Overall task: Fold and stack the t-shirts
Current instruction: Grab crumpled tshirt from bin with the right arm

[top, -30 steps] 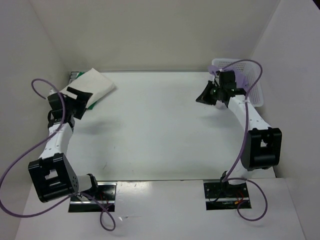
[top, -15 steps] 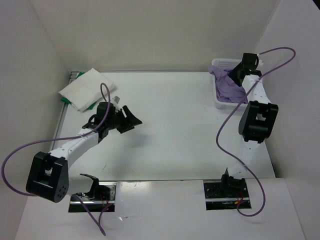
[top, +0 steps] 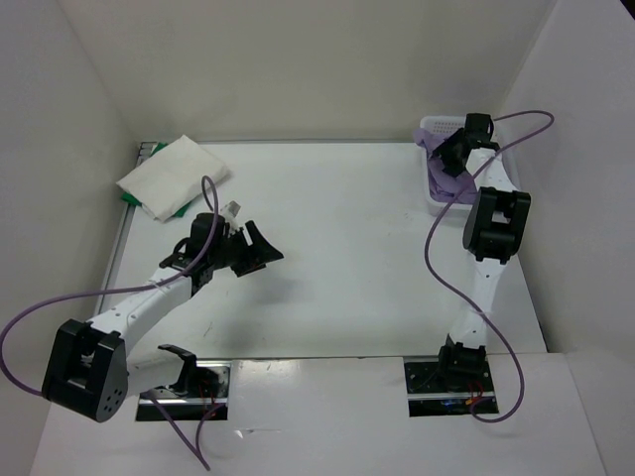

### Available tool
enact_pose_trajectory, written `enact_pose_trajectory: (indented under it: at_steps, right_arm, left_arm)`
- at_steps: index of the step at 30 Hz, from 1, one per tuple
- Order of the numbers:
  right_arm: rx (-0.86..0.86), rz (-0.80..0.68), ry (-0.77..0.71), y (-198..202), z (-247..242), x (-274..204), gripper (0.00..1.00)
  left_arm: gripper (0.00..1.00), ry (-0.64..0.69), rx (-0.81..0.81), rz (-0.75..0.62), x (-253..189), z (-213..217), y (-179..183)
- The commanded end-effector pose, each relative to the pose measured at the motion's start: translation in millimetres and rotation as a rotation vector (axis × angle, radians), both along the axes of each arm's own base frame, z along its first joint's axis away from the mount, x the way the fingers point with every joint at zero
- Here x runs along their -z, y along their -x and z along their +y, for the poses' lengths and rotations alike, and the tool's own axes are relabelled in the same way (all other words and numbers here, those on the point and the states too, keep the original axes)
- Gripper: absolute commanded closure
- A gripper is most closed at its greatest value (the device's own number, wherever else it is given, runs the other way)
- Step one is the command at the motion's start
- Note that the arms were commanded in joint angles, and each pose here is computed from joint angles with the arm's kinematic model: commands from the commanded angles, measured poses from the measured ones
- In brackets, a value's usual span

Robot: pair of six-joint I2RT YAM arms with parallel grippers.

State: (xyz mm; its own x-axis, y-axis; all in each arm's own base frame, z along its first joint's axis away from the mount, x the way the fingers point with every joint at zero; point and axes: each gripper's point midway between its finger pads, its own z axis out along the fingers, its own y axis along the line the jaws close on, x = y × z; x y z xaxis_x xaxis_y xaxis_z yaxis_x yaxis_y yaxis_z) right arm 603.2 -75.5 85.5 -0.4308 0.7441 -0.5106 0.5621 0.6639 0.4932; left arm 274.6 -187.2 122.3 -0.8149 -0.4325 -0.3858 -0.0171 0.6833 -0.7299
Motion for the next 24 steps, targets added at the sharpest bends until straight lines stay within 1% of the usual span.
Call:
enact_pose_trajectory:
  at_steps: [1, 2, 3, 4, 5, 6, 7, 8, 9, 10, 11, 12, 13, 15, 16, 18, 19, 20, 21, 22, 24]
  right_arm:
    - [0.021, -0.129, -0.065, -32, 7, -27, 0.4]
    - [0.016, -0.134, -0.083, -39, 9, -22, 0.42]
    - [0.012, -0.121, -0.103, -40, 12, -16, 0.48]
    - [-0.004, -0.121, -0.117, -43, 15, -18, 0.63]
    - [-0.005, -0.098, -0.138, -42, 17, -7, 0.71]
    - [-0.005, -0.098, -0.138, -42, 17, -7, 0.78]
    - [-0.003, -0.077, -0.142, -38, 18, 2, 0.83]
    - [-0.004, -0.091, -0.139, -39, 18, -3, 0.92]
    - [0.005, -0.103, -0.128, -36, 16, -13, 0.97]
    - [0.006, -0.097, -0.129, -31, 17, -13, 1.0]
    - [0.003, -0.125, -0.124, -31, 17, -24, 1.0]
    - [0.007, -0.179, -0.108, -29, 16, -55, 1.0]
    - [0.016, -0.178, -0.107, -20, 12, -57, 1.0]
    - [0.006, -0.244, -0.088, -15, 12, -89, 1.0]
    - [0.002, -0.29, -0.079, -3, 15, -120, 1.0]
    - [-0.026, -0.323, -0.079, 13, 22, -143, 1.0]
    - [-0.063, -0.405, -0.071, 28, 29, -188, 1.0]
    - [-0.086, -0.449, -0.073, 37, 35, -208, 1.0]
    - [-0.128, -0.5, -0.084, 60, 46, -239, 1.0]
    - [-0.147, -0.537, -0.084, 72, 52, -257, 1.0]
    - [-0.185, -0.582, -0.09, 97, 63, -282, 1.0]
  left_arm:
    - [0.25, 0.022, -0.004, -0.013, -8, -1, 3]
    - [0.25, 0.029, -0.01, -0.005, -8, -2, 3]
    - [0.25, 0.027, -0.019, -0.019, -11, 0, 1]
    - [0.25, 0.027, -0.025, 0.004, -6, 0, 5]
    - [0.25, 0.024, -0.035, -0.008, -9, 2, 3]
    - [0.25, 0.03, -0.04, -0.005, -11, 2, 5]
    - [0.25, 0.022, -0.047, 0.003, -6, 4, 6]
    - [0.25, 0.027, -0.062, -0.006, -10, 5, 5]
    - [0.25, 0.031, -0.062, -0.018, -13, 5, 5]
    - [0.25, 0.031, -0.062, -0.018, -13, 5, 5]
    - [0.25, 0.031, -0.062, -0.018, -13, 5, 5]
    - [0.25, 0.031, -0.062, -0.018, -13, 5, 5]
    - [0.25, 0.031, -0.062, -0.018, -13, 5, 5]
    - [0.25, 0.036, -0.062, -0.033, -20, 3, 0]
    - [0.25, 0.034, -0.047, -0.04, -22, 2, -2]
    - [0.25, 0.024, -0.04, -0.043, -23, 0, -8]
    - [0.25, 0.019, -0.034, -0.052, -26, -1, -14]
    - [0.25, 0.019, -0.034, -0.053, -28, -2, -16]
    - [0.25, 0.026, -0.024, -0.051, -29, -5, -18]
    - [0.25, 0.024, -0.028, -0.068, -34, -4, -26]
    - [0.25, 0.03, -0.029, -0.068, -37, -4, -31]
